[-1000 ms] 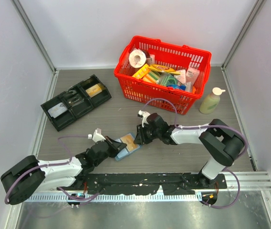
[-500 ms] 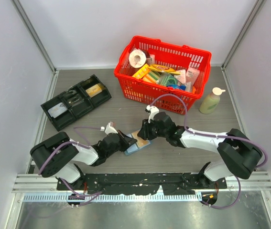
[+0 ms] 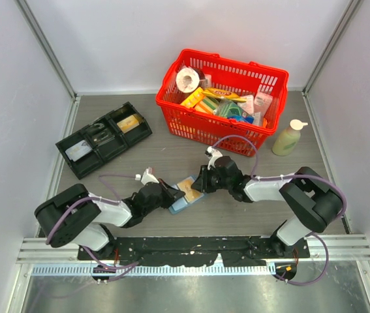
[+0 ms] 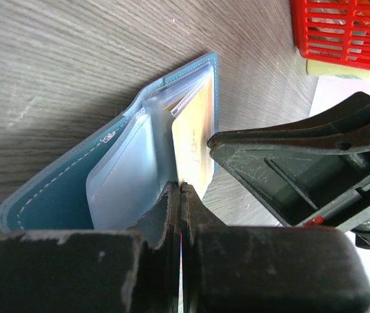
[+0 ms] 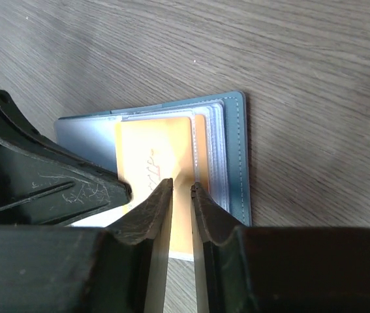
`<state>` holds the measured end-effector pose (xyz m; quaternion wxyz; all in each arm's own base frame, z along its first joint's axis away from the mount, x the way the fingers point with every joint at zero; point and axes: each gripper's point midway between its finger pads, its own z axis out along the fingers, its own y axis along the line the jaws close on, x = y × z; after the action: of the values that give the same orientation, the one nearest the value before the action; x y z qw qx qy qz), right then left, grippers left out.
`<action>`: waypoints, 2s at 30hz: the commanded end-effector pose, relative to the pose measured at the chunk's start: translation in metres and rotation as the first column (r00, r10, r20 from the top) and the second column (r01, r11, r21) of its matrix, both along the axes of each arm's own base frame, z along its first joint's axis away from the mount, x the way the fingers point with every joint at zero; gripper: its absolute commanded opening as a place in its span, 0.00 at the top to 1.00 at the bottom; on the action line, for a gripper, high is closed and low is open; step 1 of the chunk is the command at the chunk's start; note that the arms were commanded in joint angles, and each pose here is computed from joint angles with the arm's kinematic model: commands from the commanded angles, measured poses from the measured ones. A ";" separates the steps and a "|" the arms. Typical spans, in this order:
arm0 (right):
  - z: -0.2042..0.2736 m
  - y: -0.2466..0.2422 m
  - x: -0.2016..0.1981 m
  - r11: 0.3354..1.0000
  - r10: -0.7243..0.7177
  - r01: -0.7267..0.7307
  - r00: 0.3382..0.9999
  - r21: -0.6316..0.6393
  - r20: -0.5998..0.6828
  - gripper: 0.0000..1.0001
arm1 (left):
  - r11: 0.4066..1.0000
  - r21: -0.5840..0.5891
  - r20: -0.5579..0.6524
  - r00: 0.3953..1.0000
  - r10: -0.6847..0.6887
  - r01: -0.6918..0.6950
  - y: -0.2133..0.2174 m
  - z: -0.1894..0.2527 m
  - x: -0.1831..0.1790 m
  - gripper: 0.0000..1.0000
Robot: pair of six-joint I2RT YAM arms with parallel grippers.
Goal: Take the credit cards out of the card holder
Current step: Remove the credit card from the card holder.
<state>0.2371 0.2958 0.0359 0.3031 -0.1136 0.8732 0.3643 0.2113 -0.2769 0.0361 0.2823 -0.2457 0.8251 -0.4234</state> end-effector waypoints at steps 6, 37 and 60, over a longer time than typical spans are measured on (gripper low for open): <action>-0.039 -0.018 -0.013 0.993 -0.042 0.027 0.990 -0.115 -0.134 0.78 | 0.998 0.024 -0.058 0.997 0.059 -0.058 0.025 -0.008 -0.013 1.00; 0.018 0.031 -0.018 0.978 0.160 -0.144 0.982 0.151 -0.099 0.79 | 0.994 0.101 -0.086 0.995 0.043 -0.034 0.029 -0.012 -0.017 1.00; -0.057 -0.023 -0.036 0.991 -0.030 -0.010 0.952 -0.131 -0.304 0.92 | 0.990 0.114 -0.140 0.985 0.103 -0.087 0.055 -0.025 -0.033 1.00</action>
<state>0.2144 0.3094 0.0263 0.2017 -0.0956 0.8845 0.4096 0.1873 -0.2385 0.0290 0.2597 -0.2921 0.8377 -0.3815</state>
